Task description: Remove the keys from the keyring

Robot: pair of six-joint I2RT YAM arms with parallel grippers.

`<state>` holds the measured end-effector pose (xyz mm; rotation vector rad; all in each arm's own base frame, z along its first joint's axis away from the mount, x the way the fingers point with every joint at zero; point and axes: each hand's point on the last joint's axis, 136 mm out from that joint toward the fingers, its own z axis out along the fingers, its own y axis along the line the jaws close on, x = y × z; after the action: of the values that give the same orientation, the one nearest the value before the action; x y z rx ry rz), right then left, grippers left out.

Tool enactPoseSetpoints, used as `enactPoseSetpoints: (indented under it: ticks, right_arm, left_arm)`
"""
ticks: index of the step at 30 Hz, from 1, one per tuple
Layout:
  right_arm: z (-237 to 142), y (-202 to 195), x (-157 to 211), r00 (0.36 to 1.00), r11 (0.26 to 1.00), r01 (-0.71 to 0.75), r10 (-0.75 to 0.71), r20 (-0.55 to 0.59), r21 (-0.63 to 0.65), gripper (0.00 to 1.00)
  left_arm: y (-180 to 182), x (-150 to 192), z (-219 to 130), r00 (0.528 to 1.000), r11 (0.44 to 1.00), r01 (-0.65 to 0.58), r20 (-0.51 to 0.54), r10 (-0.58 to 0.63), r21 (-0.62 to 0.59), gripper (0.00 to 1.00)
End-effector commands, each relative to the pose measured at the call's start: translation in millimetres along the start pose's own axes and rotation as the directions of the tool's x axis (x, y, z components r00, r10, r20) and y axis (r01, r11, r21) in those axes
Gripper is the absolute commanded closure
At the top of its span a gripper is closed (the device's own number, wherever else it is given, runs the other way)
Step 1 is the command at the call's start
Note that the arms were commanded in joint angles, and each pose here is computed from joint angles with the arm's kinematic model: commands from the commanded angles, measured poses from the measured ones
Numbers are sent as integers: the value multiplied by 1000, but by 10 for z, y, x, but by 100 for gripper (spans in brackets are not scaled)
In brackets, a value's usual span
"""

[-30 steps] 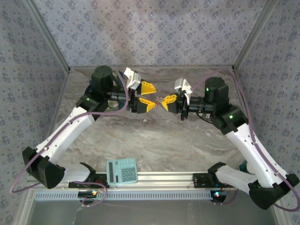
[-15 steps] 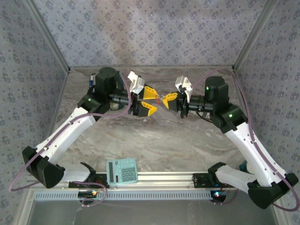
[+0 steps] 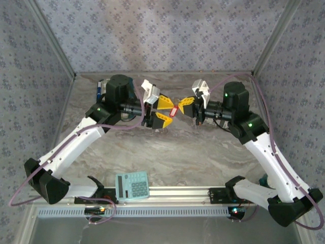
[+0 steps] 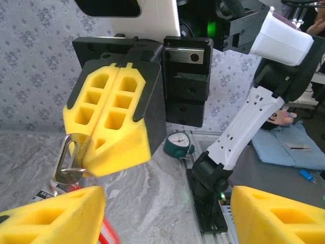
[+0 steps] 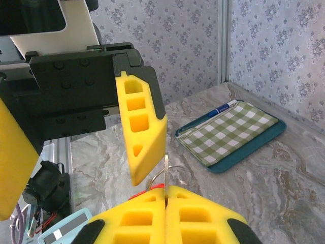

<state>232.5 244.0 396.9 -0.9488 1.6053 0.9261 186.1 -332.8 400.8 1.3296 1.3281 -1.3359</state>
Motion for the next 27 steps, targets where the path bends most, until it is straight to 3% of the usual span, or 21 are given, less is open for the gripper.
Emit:
enactPoseSetpoints:
  ticks: [1, 11, 17, 22, 27]
  right_arm:
    - [-55, -3, -146, 999, 1000, 16, -17, 39, 17, 100]
    - [-81, 25, -150, 999, 1000, 18, -18, 49, 10, 100]
    - [-71, 75, -155, 998, 1000, 22, -21, 61, -19, 100]
    - [-77, 202, -170, 997, 996, 42, -35, 75, -84, 100]
    - [-79, 240, -190, 996, 994, 46, -37, 83, -100, 100]
  left_arm:
    - [-22, -79, -87, 998, 995, -64, 16, 66, -79, 33]
    - [184, -65, -326, 992, 949, -83, 62, 107, -306, 29]
    - [272, -48, -274, 991, 949, -69, 88, 101, -309, 30]
    - [320, -112, -213, 986, 953, -73, 126, 114, -294, 37]
    - [311, -148, -143, 980, 954, -98, 139, 142, -285, 35]
